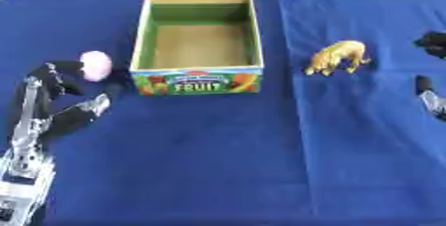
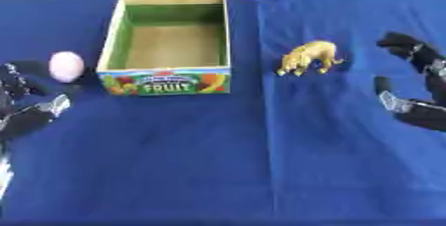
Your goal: Pick up objects on the table and place them in the box.
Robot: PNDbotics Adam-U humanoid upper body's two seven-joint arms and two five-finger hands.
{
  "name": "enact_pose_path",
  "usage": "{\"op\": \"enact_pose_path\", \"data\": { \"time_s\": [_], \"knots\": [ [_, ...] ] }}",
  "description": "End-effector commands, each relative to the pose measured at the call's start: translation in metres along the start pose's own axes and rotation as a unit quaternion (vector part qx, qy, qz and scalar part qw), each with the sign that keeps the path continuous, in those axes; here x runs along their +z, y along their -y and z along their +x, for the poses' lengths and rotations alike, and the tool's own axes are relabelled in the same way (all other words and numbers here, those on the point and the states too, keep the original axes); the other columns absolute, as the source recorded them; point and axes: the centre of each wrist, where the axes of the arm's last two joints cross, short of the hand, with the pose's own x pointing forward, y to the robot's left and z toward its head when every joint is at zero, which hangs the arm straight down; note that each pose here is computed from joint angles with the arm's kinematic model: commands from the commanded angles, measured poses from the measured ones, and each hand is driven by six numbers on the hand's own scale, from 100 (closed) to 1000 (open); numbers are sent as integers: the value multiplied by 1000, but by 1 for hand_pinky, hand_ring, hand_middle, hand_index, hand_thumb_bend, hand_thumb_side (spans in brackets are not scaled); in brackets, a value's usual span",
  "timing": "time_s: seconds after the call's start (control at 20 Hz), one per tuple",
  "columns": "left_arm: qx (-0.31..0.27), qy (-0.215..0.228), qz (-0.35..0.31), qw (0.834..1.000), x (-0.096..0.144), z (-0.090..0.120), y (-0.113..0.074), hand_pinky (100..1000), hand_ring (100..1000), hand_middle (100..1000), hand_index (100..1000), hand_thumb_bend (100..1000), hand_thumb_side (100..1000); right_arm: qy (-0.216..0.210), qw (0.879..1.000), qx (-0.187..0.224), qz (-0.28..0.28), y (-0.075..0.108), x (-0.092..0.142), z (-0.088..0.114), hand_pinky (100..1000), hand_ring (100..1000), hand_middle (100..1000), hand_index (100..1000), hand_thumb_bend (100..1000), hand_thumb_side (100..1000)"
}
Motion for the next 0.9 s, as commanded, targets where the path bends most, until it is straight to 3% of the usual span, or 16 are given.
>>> {"op": "enact_pose_path", "data": {
  "time_s": [0.05,0.45,0.9],
  "knots": [
    [-10,14,0,1000,-3,6,-4,534,422,534,646,652,100,5,1000,14,-1,13,-1,3,951,1000,837,970,100,128],
    [-29,21,5,999,-6,10,-13,538,429,543,651,664,100,2,1000,16,-1,13,0,3,951,1000,837,969,100,132],
    [-138,52,16,989,-26,28,-56,560,458,572,683,697,100,-1,1000,20,1,14,1,2,951,1000,837,968,100,135]
  ]
}}
